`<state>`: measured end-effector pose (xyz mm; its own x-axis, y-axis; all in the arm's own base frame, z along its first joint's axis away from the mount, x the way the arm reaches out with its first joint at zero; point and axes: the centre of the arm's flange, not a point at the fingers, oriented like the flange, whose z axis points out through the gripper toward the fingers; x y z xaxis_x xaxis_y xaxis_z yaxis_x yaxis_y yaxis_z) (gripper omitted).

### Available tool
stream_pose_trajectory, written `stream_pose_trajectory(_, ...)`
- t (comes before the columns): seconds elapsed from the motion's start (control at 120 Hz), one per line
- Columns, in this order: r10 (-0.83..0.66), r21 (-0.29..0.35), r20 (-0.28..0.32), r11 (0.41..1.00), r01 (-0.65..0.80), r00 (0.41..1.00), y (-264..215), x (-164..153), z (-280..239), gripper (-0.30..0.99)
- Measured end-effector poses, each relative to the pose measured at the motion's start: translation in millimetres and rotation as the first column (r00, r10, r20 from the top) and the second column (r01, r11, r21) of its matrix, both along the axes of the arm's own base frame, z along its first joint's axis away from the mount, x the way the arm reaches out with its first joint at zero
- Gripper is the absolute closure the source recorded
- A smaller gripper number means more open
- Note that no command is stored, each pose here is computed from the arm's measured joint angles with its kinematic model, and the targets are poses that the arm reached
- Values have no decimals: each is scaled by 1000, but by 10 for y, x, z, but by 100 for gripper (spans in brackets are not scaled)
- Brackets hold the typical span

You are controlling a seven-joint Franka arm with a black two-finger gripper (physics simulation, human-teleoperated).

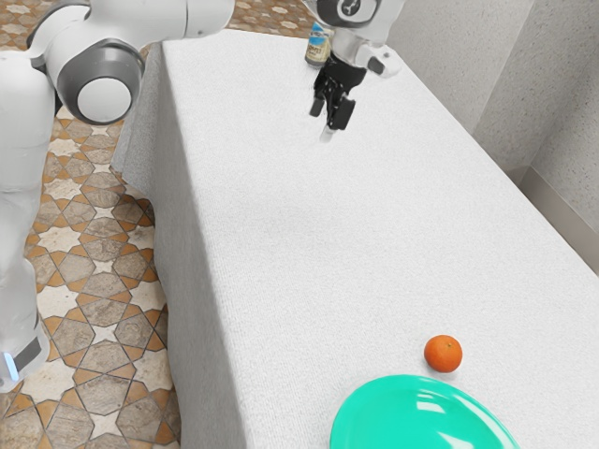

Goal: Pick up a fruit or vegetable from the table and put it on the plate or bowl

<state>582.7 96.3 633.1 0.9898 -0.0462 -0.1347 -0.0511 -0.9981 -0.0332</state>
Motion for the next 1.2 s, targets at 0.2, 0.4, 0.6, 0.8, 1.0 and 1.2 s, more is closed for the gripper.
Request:
stream_pose_trajectory(0.2,-79,23,118,997,76,990,41,134,103,0)
stream_pose_trajectory(0.4,-110,14,175,994,109,978,163,164,184,0)
stream_pose_trajectory(0.6,-324,-30,224,940,339,919,-1032,421,120,0)
stream_pose_trajectory(0.8,-458,-69,243,871,486,855,-2027,400,43,0)
stream_pose_trajectory(1.0,-500,-91,250,841,534,829,-2480,367,-30,0)
stream_pose_trajectory(1.2,-527,-96,254,820,564,811,-2844,349,-131,0)
